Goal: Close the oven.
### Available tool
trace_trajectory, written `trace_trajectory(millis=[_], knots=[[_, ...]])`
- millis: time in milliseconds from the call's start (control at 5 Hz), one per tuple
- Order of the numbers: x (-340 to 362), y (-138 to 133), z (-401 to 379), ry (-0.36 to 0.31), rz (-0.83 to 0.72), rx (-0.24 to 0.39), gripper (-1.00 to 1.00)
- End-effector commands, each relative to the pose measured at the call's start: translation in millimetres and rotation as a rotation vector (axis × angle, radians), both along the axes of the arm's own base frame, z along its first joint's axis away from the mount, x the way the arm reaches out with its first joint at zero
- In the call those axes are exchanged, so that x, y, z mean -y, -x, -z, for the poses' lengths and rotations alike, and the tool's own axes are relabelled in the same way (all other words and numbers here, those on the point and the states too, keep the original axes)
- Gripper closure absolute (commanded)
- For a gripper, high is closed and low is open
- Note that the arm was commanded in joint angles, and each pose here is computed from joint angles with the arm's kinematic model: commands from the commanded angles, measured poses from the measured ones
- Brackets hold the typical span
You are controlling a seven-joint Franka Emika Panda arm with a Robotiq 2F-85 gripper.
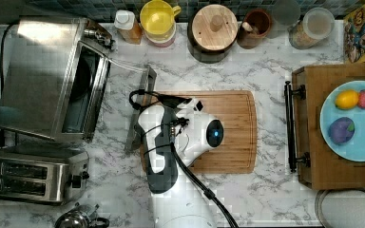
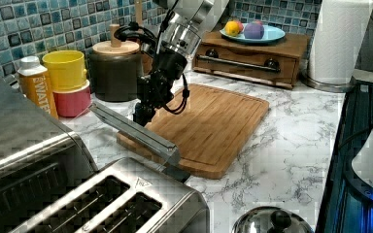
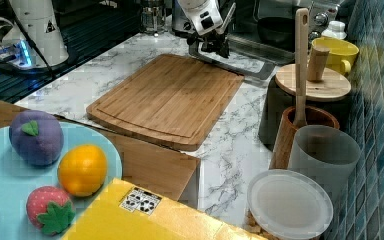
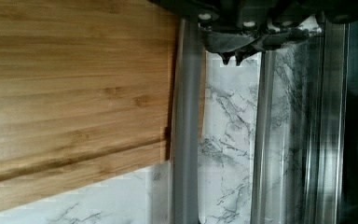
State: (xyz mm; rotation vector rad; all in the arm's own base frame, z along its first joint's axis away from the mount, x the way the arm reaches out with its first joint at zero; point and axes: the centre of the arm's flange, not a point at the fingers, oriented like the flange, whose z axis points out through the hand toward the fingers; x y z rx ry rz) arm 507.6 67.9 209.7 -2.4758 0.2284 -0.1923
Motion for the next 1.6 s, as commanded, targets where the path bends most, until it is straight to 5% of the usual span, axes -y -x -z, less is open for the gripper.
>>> trace_trajectory(millis=[200, 600, 1000, 1400, 1600], knots=[[-51, -40, -37, -0.157, 0.079, 0.032, 1.0], [-78, -48, -80, -0.198, 0.054, 0.099, 1.0], [-130, -49, -176, -0.197, -0.039, 0.25, 1.0], [-182, -48, -230, -0.12, -0.122, 0.316, 1.0], [-207, -54, -251, -0.006, -0.123, 0.297, 1.0]])
